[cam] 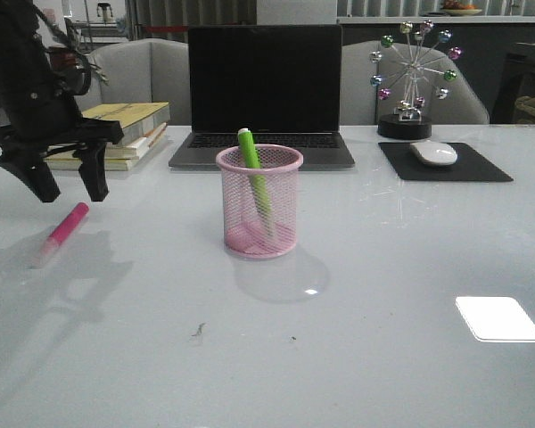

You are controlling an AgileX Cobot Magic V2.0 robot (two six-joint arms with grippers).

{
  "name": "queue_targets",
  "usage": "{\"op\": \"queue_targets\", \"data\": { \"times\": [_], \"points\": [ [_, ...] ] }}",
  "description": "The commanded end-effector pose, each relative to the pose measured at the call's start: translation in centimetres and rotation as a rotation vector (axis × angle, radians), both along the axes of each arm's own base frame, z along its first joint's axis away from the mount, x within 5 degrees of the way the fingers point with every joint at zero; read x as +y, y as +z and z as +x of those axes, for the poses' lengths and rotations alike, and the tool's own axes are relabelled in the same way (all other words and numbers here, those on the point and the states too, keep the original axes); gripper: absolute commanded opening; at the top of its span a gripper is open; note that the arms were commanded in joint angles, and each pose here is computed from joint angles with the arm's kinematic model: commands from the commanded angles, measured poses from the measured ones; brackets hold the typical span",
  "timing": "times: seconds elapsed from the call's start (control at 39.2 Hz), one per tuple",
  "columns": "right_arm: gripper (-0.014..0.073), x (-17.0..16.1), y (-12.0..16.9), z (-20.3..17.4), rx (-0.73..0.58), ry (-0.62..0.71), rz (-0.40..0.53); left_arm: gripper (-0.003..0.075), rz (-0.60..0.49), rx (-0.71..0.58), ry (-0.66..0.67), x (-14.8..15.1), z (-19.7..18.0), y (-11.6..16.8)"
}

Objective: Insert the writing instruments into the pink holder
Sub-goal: 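Lower the left gripper and close it on the pink highlighter, then lift the pink highlighter upright with the left gripper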

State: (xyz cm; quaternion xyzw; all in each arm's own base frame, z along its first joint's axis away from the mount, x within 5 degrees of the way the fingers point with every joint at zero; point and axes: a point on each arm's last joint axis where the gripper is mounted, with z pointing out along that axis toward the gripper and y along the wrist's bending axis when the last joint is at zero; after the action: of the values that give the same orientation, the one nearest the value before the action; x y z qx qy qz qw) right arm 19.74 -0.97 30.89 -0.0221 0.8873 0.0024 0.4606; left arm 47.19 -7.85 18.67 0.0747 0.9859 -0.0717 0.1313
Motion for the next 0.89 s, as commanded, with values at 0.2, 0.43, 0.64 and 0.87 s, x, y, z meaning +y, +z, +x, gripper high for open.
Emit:
{"op": "queue_targets", "data": {
  "times": [0.2, 0.43, 0.64, 0.87],
  "points": [
    [0.0405, -0.3, 1.8, 0.2, -0.113, -0.019, -0.022, 0.0477, 0.003, -0.060, -0.007, -0.2, 0.1, 2.2],
    [0.0405, -0.3, 1.8, 0.2, -0.113, -0.019, -0.022, 0.0477, 0.005, -0.047, -0.008, -0.2, 0.3, 1.6],
    [0.0405, -0.3, 1.8, 0.2, -0.113, -0.019, -0.022, 0.0477, 0.011, -0.043, -0.009, -0.1, 0.3, 1.3],
    [0.0405, -0.3, 1.8, 0.2, -0.113, -0.019, -0.022, 0.0404, 0.012, -0.041, -0.009, -0.1, 0.3, 1.3]
  ]
}}
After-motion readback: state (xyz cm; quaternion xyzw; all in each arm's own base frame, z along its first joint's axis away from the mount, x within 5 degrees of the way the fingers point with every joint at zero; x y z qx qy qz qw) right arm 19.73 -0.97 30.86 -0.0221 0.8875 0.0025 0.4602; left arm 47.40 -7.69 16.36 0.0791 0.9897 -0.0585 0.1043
